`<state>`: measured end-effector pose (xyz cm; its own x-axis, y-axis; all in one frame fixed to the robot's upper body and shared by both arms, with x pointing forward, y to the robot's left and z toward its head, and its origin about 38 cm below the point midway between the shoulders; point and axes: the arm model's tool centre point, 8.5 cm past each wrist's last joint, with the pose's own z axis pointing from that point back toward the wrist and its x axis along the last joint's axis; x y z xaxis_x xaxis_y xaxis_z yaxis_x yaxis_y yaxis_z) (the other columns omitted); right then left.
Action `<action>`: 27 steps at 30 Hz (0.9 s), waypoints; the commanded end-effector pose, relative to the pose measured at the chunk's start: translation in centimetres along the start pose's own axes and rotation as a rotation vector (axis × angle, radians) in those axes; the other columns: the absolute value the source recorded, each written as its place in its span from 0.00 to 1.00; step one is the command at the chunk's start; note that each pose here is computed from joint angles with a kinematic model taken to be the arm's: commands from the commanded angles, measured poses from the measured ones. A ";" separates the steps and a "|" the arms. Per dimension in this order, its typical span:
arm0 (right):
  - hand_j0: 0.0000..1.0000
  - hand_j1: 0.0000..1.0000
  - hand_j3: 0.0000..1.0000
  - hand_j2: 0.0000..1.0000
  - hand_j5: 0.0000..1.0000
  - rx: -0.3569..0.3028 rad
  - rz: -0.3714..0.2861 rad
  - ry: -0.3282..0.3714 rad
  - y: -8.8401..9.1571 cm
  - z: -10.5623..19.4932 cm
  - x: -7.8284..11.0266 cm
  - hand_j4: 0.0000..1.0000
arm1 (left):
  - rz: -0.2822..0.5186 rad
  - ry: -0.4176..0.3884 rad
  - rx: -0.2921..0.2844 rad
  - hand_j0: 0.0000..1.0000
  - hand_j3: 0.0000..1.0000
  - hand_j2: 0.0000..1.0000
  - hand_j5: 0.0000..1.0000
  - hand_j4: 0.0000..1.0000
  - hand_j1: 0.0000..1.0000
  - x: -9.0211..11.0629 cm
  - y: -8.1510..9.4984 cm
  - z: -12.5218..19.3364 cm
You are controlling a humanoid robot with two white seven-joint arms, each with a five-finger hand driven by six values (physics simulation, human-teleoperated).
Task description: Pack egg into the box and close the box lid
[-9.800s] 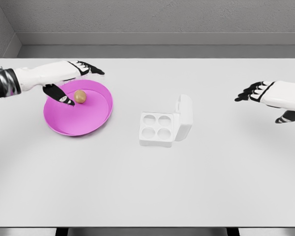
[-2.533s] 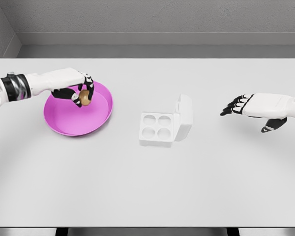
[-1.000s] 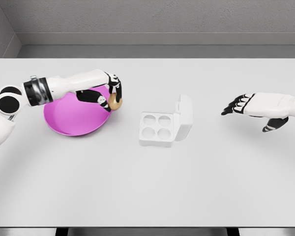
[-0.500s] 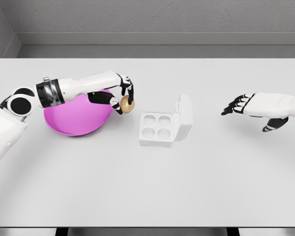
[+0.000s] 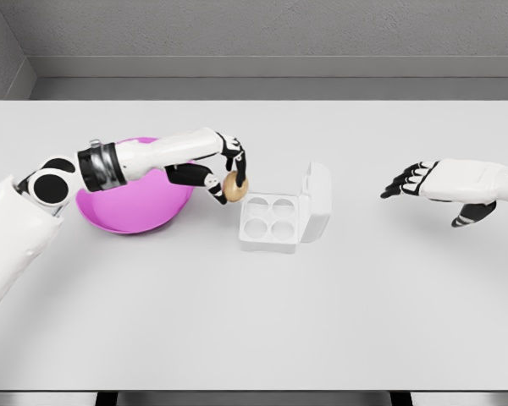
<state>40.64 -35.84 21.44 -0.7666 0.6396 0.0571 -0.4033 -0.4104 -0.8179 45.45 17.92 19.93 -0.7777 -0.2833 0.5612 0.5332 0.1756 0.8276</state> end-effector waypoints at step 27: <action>1.00 1.00 1.00 1.00 1.00 -0.003 -0.004 0.001 0.0 0.1 0.0 1.00 | 0.078 -0.045 0.004 0.29 0.29 0.29 0.29 0.29 0.29 0.1 -3.4 -3.8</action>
<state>40.64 -35.86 21.45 -0.7664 0.6398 0.0568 -0.4034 -0.4105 -0.8178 44.66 13.75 17.41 -0.7565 -0.2226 0.6149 0.5839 0.1936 0.7884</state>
